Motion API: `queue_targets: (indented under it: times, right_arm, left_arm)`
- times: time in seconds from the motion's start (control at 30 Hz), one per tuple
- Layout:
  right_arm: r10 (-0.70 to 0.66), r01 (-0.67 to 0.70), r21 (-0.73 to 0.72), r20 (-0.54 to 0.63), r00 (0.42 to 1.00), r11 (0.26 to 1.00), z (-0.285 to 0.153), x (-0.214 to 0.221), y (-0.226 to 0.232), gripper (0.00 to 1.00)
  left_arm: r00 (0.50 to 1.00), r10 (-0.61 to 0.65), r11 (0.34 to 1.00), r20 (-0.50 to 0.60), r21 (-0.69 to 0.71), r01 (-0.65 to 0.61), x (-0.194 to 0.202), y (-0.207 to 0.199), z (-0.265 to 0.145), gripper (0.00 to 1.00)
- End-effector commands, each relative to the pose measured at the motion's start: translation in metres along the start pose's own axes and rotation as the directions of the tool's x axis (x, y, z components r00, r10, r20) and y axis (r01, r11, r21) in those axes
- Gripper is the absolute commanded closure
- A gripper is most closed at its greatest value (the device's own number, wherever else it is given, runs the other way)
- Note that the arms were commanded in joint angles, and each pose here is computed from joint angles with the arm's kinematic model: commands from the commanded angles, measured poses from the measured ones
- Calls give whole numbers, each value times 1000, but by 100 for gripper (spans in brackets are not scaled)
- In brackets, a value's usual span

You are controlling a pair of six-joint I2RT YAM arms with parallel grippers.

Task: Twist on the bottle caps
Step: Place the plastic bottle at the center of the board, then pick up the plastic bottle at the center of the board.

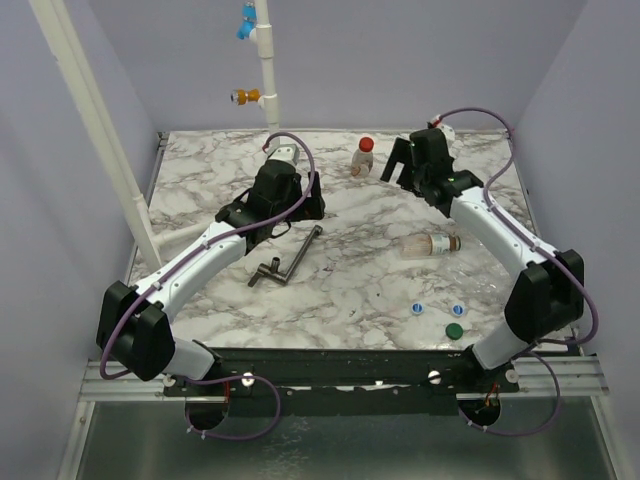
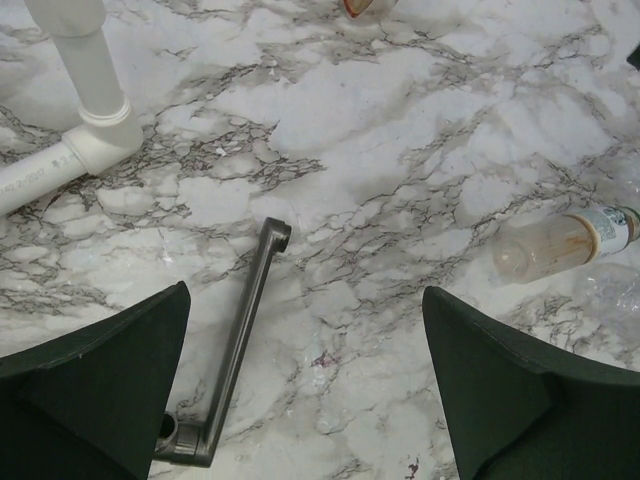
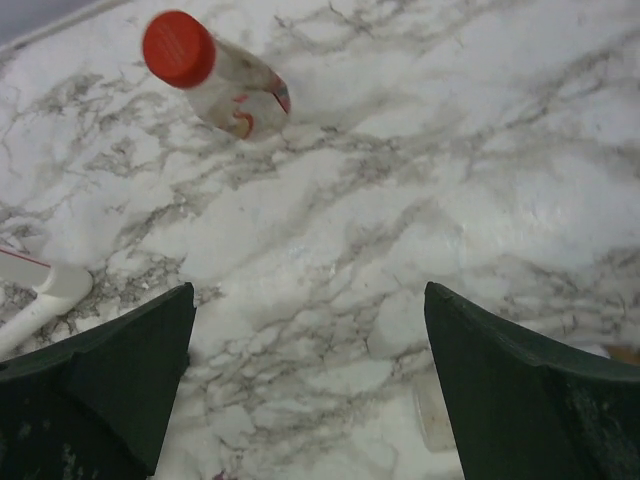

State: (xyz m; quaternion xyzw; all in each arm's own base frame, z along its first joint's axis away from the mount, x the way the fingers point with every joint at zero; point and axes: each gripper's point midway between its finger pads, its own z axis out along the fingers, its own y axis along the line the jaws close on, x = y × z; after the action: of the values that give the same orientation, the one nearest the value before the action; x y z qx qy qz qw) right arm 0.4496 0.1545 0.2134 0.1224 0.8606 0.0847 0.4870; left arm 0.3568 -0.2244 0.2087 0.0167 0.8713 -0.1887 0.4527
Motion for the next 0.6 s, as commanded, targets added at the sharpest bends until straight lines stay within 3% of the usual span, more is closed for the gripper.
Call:
queue_targets:
  times: [0.0, 0.23, 0.57]
  right_arm:
    - [204, -152, 200, -270, 941, 968, -35, 71, -52, 0]
    - [396, -279, 351, -324, 859, 894, -71, 105, -86, 0]
    - [616, -466, 511, -168, 770, 722, -77, 86, -159, 0]
  left_arm:
    - [998, -55, 998, -36, -41, 53, 3, 6, -7, 1]
    - [992, -104, 990, -64, -97, 98, 18, 17, -4, 1]
    - [995, -34, 990, -94, -138, 21, 27, 30, -6, 1]
